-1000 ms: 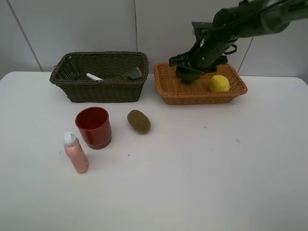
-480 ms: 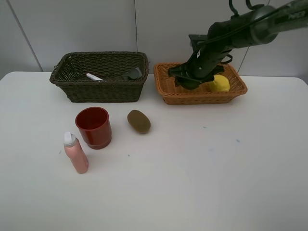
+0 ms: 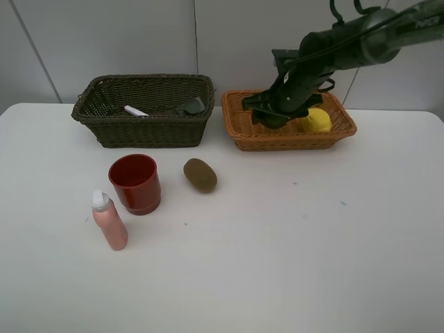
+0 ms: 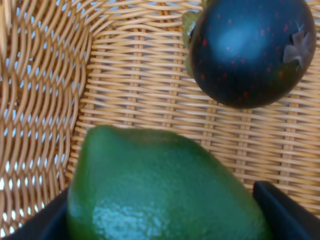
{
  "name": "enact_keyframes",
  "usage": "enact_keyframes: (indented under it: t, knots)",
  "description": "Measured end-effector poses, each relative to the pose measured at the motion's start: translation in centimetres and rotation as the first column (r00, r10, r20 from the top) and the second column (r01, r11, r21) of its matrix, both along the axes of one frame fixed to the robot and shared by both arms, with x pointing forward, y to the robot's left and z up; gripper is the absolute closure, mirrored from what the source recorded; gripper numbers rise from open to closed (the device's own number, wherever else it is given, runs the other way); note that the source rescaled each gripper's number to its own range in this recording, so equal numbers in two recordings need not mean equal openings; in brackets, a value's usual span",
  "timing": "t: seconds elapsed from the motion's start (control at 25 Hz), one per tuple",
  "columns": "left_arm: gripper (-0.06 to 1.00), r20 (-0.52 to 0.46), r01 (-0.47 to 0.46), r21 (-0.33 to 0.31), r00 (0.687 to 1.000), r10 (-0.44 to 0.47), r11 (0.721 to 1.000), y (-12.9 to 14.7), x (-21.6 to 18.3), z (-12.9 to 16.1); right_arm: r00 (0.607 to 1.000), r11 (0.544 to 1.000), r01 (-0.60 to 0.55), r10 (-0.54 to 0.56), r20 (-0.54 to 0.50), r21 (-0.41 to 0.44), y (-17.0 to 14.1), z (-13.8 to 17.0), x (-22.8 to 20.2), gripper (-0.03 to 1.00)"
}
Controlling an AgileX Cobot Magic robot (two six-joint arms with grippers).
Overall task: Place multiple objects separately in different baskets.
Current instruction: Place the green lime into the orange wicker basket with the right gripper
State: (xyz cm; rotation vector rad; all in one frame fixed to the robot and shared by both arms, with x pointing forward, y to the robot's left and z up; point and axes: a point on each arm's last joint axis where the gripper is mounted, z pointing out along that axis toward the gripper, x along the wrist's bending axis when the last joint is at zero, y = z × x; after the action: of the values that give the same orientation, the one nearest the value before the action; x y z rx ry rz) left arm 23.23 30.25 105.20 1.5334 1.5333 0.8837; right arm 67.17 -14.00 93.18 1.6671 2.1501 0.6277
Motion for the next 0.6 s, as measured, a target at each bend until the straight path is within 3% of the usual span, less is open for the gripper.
enact_keyframes:
  t: [0.16,0.6]
  knots:
    - [-0.05,0.0,0.0,0.0,1.0,0.0,1.0,0.0,0.0,0.0,1.0,1.0,-0.002,0.002,0.007,0.003,0.03,0.04,0.05,0.03]
    - [-0.05,0.0,0.0,0.0,1.0,0.0,1.0,0.0,0.0,0.0,1.0,1.0,0.006,-0.006,-0.005,0.011,0.05,-0.01,-0.03,-0.03]
